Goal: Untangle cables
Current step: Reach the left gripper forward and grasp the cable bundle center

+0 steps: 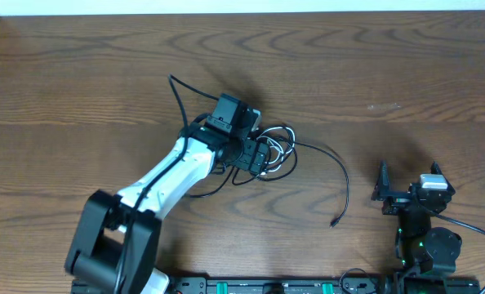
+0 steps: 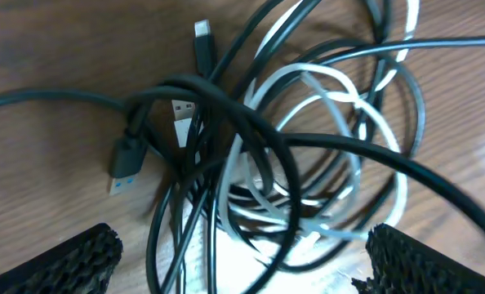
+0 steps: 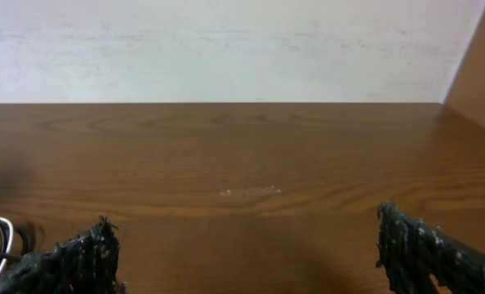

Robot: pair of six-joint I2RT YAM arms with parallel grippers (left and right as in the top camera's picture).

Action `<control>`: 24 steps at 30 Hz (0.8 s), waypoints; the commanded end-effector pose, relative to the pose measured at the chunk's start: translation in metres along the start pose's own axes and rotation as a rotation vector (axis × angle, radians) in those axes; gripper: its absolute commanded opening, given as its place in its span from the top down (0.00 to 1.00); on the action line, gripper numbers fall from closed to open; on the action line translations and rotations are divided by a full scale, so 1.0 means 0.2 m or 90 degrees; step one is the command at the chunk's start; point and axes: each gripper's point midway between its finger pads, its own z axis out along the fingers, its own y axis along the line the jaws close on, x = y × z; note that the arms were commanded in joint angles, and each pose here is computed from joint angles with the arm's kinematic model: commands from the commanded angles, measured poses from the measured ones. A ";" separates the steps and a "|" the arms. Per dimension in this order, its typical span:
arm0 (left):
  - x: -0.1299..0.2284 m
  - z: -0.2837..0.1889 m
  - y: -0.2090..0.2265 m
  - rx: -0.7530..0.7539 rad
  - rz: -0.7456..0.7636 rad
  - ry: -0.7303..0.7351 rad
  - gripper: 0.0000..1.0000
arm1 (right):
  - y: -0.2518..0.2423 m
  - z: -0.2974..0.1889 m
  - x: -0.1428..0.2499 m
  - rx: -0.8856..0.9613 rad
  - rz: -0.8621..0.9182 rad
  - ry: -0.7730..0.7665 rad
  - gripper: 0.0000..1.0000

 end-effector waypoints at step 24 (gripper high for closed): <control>-0.06 0.04 0.05 -0.037 0.013 -0.014 0.92 | 0.00 0.00 0.00 -0.001 -0.005 -0.001 0.01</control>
